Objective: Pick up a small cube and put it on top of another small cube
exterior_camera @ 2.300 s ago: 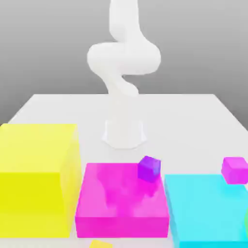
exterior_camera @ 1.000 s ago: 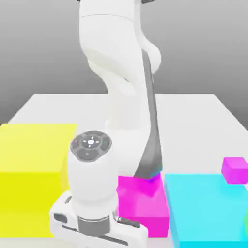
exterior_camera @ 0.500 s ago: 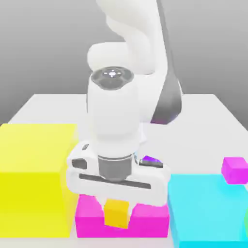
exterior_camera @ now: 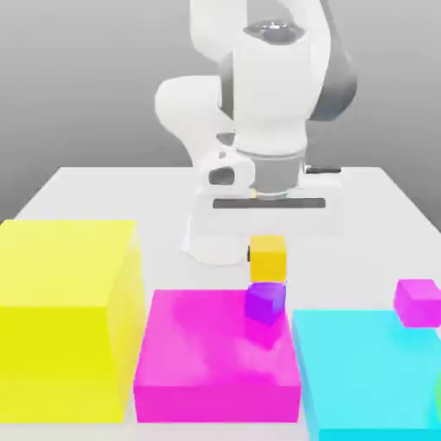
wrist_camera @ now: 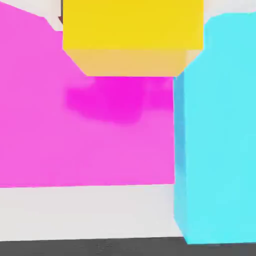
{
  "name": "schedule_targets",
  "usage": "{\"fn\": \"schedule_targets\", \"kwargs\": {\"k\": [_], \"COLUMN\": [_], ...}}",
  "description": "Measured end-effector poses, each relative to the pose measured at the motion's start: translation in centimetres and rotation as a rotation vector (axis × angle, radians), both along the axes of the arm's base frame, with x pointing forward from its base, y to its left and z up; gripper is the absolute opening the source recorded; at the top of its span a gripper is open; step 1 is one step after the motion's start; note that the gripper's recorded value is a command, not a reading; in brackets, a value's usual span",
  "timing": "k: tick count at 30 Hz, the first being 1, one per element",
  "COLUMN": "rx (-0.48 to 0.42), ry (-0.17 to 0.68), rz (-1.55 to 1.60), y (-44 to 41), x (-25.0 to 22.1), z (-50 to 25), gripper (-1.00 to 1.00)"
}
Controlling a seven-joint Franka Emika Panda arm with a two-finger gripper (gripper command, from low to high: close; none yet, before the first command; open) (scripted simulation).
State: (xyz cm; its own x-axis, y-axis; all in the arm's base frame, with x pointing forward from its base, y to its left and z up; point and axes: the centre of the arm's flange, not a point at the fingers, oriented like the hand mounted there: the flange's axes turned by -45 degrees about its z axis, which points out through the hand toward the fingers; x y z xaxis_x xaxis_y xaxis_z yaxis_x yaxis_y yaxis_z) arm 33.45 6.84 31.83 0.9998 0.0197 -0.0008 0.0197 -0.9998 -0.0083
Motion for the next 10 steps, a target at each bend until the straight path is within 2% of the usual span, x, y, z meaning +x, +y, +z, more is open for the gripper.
{"fn": "schedule_targets", "kwargs": {"k": [7,8,10], "rx": [-0.007,-0.008,-0.008], "ry": [-0.001,-0.001,-0.001], "rz": [0.021,0.021,0.021], "y": [0.3,0.3,0.3], "x": [-1.5,-1.5,-1.5], "z": [-5.7,-6.3,-6.3], "gripper": [-1.0,1.0,1.0]}}
